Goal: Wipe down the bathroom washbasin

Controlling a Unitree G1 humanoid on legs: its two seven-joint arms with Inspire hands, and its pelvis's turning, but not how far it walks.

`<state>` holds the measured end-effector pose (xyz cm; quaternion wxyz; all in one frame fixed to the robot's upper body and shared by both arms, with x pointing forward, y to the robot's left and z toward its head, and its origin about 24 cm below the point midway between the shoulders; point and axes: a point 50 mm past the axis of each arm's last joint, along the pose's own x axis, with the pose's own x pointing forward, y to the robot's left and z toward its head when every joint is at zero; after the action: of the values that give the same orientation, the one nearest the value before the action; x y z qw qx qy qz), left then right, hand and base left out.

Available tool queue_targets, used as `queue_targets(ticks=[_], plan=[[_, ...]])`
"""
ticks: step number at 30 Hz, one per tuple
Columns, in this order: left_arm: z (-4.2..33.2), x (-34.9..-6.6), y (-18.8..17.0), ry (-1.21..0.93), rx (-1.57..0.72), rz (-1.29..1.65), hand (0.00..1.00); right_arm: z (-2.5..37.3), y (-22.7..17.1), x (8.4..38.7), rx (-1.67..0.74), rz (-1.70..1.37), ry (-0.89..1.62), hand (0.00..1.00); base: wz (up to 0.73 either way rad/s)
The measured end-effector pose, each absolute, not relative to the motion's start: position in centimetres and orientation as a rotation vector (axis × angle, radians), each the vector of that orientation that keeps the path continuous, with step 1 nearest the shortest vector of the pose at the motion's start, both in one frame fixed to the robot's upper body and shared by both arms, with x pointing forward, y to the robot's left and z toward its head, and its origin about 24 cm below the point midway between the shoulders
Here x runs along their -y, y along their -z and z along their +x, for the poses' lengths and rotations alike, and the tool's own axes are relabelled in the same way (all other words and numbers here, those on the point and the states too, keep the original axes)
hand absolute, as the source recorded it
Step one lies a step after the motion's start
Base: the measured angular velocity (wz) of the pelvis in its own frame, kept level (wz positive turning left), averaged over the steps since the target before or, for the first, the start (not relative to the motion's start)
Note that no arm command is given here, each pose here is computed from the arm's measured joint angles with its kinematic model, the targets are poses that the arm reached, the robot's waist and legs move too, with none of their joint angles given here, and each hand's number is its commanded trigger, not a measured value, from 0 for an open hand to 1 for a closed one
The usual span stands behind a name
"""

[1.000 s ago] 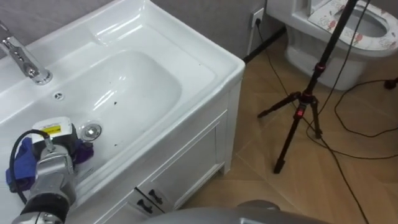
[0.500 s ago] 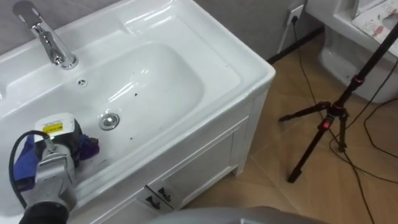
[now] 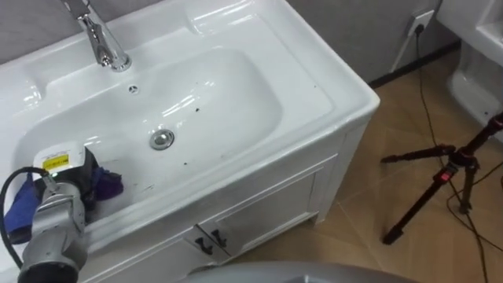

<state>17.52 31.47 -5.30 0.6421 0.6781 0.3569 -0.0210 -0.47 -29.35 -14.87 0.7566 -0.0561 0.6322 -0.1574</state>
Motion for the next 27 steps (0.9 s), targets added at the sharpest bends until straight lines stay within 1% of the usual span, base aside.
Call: queue_targets(ticks=[8, 13, 16, 20, 24, 27], plan=[[18.0, -31.6, 4.4, 0.045, -0.767, 1.554, 1.0, -1.1, 14.8, 29.7, -1.382, -0.086, 0.389, 0.0, 0.06], [18.5, -31.9, 3.4, -0.003, -0.707, 1.564, 1.0, -1.2, 14.6, 30.2, -1.367, -0.099, 0.404, 0.0, 0.09], [18.8, -32.4, 2.4, -0.07, -0.643, 1.572, 1.0, -1.4, 14.4, 30.6, -1.368, -0.115, 0.417, 0.0, 0.1], [19.4, -33.7, -0.4, -0.228, -0.517, 1.593, 1.0, -1.8, 14.3, 30.7, -1.35, -0.106, 0.43, 0.0, 0.12], [19.9, -34.2, -3.2, -0.373, -0.364, 1.621, 1.0, -2.0, 14.3, 30.7, -1.351, -0.106, 0.433, 0.0, 0.13], [20.2, -34.2, -4.5, -0.442, -0.273, 1.641, 1.0, -2.2, 14.3, 30.7, -1.354, -0.105, 0.433, 0.0, 0.2]])
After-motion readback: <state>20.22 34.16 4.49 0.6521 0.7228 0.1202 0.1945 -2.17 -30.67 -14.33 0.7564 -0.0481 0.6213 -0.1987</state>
